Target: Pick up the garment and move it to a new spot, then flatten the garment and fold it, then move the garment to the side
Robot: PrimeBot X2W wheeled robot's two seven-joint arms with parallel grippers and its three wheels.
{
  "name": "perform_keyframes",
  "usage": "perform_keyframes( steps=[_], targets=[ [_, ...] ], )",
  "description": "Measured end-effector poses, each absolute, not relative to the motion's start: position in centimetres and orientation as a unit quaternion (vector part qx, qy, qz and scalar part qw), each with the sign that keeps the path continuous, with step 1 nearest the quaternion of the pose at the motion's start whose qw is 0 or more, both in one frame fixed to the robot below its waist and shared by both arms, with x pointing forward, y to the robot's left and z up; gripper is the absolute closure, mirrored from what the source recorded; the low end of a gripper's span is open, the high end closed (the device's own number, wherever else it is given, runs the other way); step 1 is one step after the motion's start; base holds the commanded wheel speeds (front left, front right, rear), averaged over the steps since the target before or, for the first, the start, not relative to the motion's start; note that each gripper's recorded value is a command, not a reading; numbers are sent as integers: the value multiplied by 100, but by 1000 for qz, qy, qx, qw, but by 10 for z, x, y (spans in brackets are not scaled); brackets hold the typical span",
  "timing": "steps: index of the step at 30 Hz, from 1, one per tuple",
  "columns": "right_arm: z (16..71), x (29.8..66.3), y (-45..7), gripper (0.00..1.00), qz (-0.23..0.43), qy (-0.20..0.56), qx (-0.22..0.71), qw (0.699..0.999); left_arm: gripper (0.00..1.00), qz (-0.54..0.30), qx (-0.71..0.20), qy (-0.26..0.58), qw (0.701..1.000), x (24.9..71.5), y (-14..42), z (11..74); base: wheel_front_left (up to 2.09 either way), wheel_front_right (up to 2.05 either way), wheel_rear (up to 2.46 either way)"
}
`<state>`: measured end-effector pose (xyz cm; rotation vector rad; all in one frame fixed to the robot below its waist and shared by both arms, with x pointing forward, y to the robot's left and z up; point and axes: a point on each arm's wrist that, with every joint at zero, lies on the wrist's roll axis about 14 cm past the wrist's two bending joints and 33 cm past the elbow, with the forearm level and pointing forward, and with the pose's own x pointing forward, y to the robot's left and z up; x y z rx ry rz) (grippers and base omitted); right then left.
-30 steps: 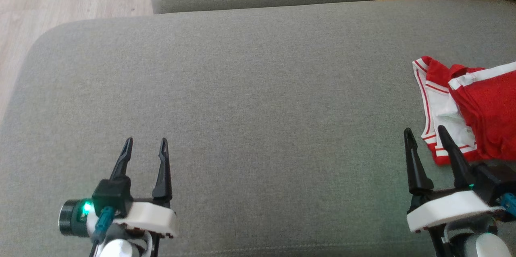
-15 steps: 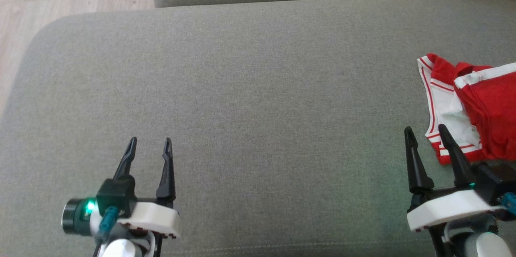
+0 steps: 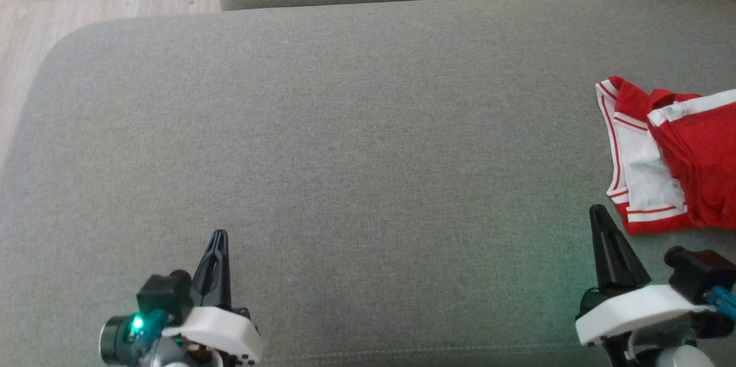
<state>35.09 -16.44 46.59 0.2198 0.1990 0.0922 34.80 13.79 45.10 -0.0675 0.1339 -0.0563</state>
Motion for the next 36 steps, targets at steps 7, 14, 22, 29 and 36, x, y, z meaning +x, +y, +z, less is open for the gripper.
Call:
perform_keyframes(
  steps=[7,14,22,29,36],
  targets=[
    [465,350,-165,100,41,100,152,982,100,-19,-75,82,994,348,142,447,0,0,0],
    [463,350,-166,100,35,100,193,975,100,-7,-117,95,989,349,147,443,0,0,0],
    [464,351,-167,100,30,97,234,967,100,-3,-161,102,982,352,149,444,0,0,0],
    [466,354,-168,100,25,92,275,957,100,7,-204,112,973,352,153,441,0,0,0],
    [465,354,-169,100,19,92,314,945,100,16,-248,117,962,353,157,441,0,0,0]
  ],
)
